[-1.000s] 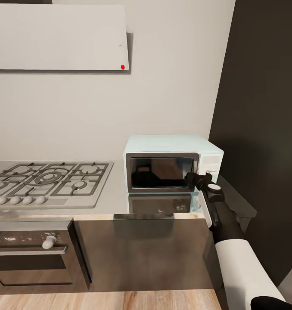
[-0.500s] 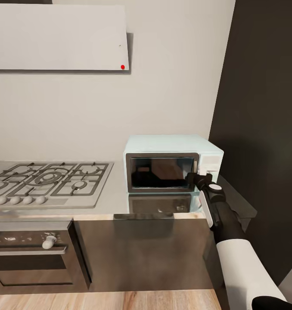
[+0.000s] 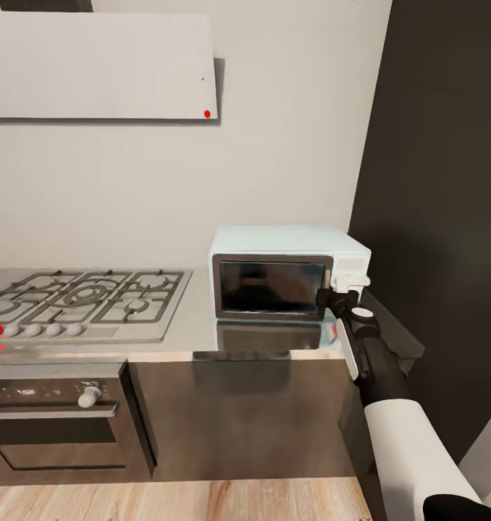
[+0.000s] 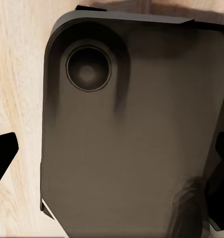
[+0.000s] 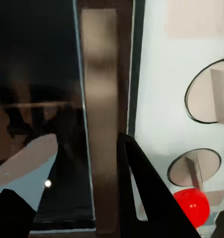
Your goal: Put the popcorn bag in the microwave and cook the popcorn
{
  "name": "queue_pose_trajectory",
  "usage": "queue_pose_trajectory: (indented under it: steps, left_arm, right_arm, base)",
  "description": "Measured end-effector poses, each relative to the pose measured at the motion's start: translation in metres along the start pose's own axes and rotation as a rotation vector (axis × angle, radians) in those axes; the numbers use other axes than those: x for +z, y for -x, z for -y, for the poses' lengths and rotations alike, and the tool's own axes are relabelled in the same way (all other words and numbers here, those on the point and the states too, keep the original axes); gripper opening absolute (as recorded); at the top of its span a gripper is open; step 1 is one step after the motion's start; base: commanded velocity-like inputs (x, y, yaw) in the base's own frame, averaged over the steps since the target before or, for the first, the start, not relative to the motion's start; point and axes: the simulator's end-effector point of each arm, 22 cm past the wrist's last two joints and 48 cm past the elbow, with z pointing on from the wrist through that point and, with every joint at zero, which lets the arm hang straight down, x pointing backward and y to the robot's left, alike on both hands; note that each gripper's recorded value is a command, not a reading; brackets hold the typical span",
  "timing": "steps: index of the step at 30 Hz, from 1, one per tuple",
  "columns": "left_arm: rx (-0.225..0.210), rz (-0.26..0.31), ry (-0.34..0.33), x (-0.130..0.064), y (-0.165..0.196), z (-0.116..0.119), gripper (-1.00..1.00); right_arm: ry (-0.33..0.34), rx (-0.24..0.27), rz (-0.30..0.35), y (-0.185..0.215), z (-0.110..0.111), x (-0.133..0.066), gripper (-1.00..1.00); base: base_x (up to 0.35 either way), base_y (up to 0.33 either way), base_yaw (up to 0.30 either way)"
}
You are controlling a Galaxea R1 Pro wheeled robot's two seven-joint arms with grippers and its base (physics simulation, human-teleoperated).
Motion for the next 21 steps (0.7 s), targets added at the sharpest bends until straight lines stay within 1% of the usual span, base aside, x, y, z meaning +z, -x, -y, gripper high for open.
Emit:
queue_pose_trajectory:
  steps: [21]
  left_arm:
    - [0.000,0.001,0.000,-0.0001,0.0001,-0.0004,1.00]
  right_arm:
    - [0.000,0.006,-0.002,0.0004,-0.0007,-0.0006,-1.00]
  base:
    - [-0.006,0.000,0.000]
